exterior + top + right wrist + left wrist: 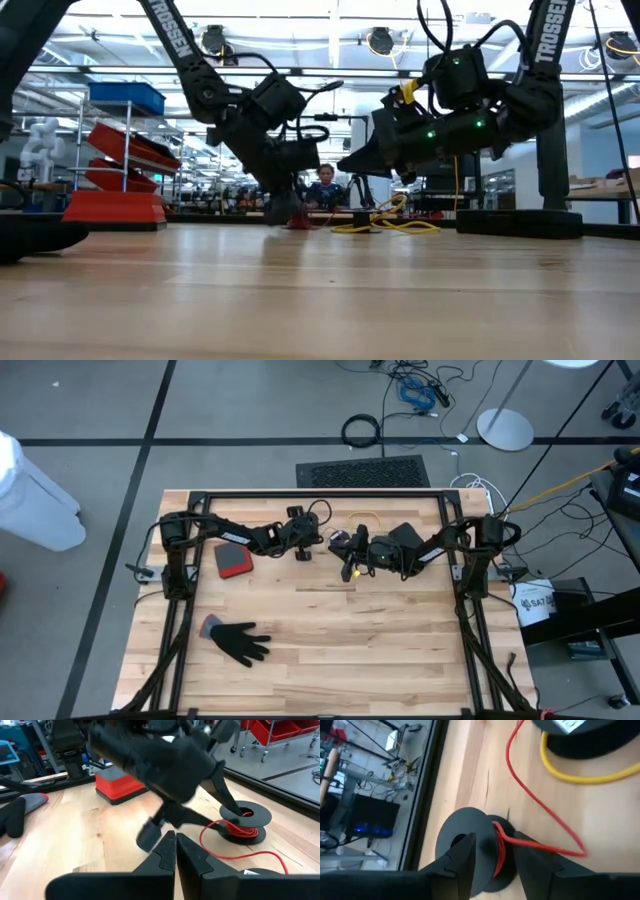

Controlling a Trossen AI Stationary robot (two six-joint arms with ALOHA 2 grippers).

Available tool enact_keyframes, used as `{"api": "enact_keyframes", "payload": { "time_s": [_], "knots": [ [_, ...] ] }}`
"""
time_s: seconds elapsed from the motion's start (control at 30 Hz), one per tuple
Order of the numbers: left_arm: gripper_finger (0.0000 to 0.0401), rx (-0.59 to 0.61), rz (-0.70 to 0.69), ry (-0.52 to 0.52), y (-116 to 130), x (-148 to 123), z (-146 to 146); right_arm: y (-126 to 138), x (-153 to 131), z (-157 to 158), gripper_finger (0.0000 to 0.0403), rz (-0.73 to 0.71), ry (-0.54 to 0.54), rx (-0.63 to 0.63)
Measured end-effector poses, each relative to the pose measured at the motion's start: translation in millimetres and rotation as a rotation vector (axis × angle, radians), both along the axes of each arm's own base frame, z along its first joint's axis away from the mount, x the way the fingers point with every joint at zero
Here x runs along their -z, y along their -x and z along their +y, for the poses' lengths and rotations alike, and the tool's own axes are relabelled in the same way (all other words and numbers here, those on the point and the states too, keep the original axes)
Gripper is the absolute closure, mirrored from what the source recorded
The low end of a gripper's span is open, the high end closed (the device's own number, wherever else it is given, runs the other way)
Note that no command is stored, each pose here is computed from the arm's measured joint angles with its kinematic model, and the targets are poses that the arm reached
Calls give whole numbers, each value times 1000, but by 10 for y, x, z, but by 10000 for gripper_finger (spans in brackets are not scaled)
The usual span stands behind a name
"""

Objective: Coil cords
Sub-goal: Coil the red wire into the spool, then return to Home Position

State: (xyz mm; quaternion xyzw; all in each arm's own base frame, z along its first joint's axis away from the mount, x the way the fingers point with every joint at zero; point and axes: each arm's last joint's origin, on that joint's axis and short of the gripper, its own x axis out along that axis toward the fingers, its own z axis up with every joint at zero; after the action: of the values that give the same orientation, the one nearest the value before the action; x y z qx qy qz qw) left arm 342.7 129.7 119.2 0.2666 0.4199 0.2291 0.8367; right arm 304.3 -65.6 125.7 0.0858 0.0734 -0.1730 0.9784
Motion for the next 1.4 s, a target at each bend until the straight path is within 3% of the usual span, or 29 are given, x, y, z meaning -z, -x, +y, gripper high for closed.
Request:
{"api": "enact_keyframes", "payload": {
  "time_s": [0.33, 0.67, 0.9, 1.1, 1.4],
  "knots": [
    [261, 10, -74, 171, 82, -277, -128, 26, 10, 19, 403, 0, 26, -5],
    [261, -3, -100, 133, 151, -602, -344, 53, -61, 115, 403, -8, 87, -54],
    [261, 128, -277, 167, 243, -1116, -636, 363, -452, 172, 403, -120, 193, -63],
    [261, 251, -417, 217, 415, -1519, -835, 658, -807, 271, 403, -212, 240, -231],
    [261, 322, -454, 253, 740, -1839, -962, 1000, -1384, 350, 394, -142, 273, -331]
  ]
}}
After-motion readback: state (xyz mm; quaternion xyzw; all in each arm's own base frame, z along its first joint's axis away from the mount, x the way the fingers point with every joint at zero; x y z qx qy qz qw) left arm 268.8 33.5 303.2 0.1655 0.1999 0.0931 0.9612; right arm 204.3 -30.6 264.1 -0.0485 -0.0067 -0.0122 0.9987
